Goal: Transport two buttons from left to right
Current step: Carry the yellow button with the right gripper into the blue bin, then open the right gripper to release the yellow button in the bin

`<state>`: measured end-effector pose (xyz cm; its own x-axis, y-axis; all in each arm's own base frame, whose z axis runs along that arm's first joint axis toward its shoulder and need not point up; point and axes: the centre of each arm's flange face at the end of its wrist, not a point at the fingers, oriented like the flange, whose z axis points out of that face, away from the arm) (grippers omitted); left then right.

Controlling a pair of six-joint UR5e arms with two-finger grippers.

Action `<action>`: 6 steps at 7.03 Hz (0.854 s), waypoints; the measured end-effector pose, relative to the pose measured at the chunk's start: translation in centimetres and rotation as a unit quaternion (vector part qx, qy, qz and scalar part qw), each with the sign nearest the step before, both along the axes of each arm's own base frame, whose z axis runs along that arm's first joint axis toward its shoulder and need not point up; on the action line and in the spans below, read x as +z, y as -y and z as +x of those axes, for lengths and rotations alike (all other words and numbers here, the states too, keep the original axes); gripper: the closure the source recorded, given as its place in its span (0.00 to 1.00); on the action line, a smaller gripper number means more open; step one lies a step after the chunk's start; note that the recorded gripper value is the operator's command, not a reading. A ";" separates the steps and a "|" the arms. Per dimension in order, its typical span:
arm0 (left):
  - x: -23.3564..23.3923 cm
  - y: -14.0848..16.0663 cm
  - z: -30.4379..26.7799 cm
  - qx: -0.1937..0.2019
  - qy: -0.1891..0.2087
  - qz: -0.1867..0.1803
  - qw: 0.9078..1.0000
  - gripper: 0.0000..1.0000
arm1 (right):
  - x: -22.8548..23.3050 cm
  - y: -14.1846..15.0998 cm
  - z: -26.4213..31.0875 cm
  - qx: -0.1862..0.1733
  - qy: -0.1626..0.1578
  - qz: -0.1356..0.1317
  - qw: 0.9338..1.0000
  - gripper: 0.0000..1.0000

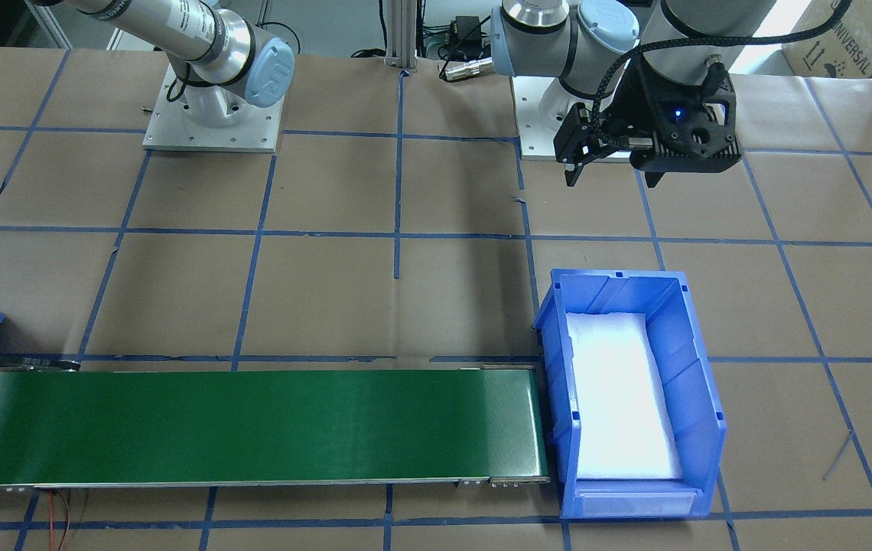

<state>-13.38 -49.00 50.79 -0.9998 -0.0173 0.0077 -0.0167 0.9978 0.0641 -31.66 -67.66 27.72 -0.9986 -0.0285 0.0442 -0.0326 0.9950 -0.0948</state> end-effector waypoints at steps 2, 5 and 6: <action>0.0 0.0 0.0 0.000 0.000 0.000 1.000 0.00 | -1.6 -0.1 0.2 -0.016 0.009 0.002 1.000 0.91; 0.0 0.0 0.0 0.000 0.000 0.000 1.000 0.00 | -2.4 -0.2 0.3 -0.022 0.012 0.004 1.000 0.88; 0.1 0.0 0.0 0.000 0.000 -0.001 1.000 0.00 | -2.5 -0.1 0.2 -0.021 0.010 0.001 1.000 0.88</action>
